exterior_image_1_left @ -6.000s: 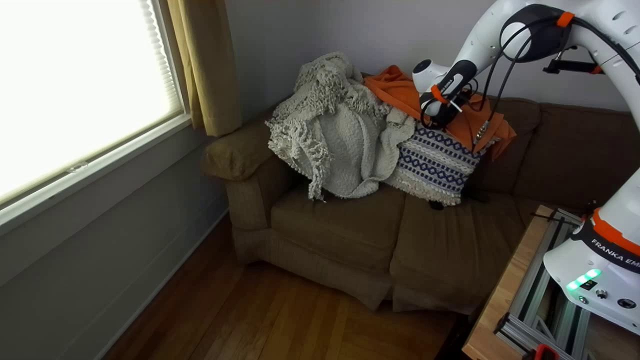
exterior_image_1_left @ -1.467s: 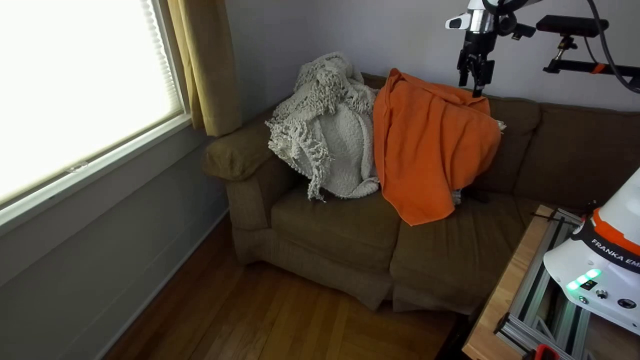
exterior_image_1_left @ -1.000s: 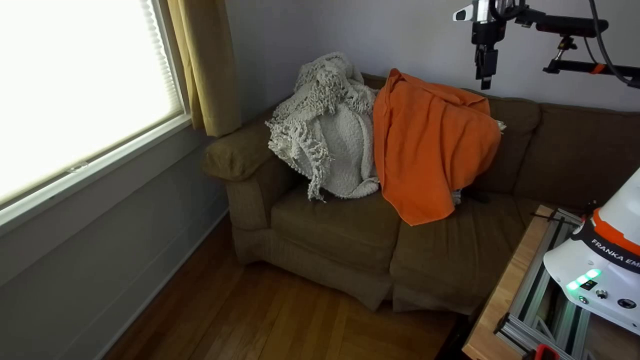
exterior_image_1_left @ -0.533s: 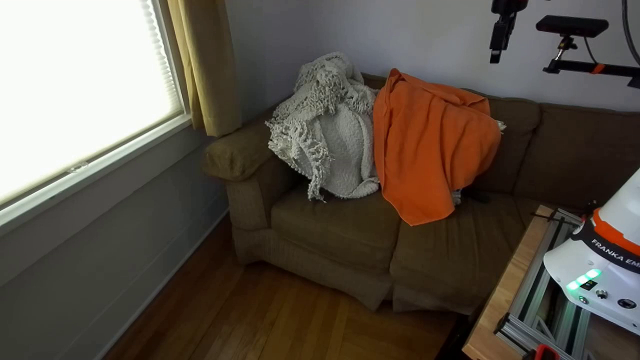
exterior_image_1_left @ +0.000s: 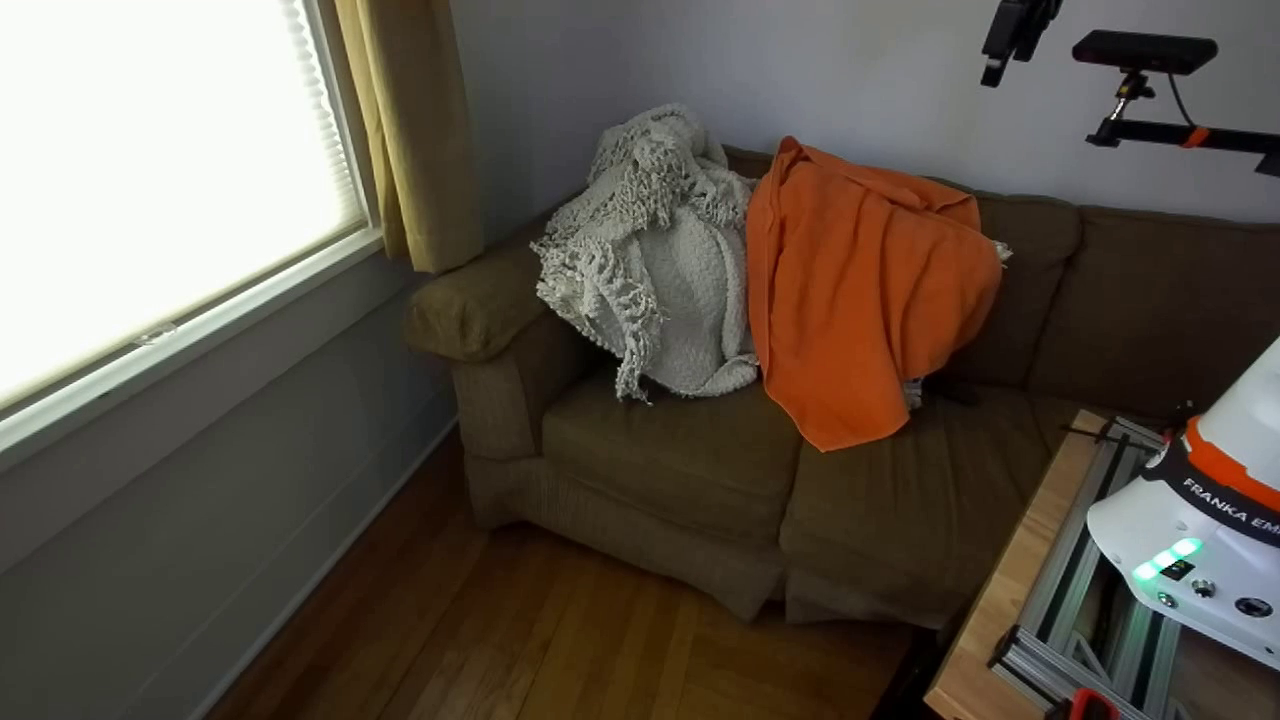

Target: Spread the orange towel over the pillow

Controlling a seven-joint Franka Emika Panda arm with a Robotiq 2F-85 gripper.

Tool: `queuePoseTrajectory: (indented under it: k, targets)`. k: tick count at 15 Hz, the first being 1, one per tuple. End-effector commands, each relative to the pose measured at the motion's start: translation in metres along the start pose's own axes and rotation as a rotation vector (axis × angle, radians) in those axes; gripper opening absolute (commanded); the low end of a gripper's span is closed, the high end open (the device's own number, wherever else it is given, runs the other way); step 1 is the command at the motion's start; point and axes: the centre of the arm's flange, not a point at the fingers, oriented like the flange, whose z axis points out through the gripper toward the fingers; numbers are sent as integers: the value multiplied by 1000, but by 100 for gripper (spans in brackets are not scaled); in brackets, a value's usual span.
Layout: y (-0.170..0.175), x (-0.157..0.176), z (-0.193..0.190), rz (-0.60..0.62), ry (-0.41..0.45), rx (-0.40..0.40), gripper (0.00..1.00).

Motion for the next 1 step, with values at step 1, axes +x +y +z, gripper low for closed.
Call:
queuePoseTrajectory:
  k: [1]
  targets:
    - [0,0,0,0,1,0,100]
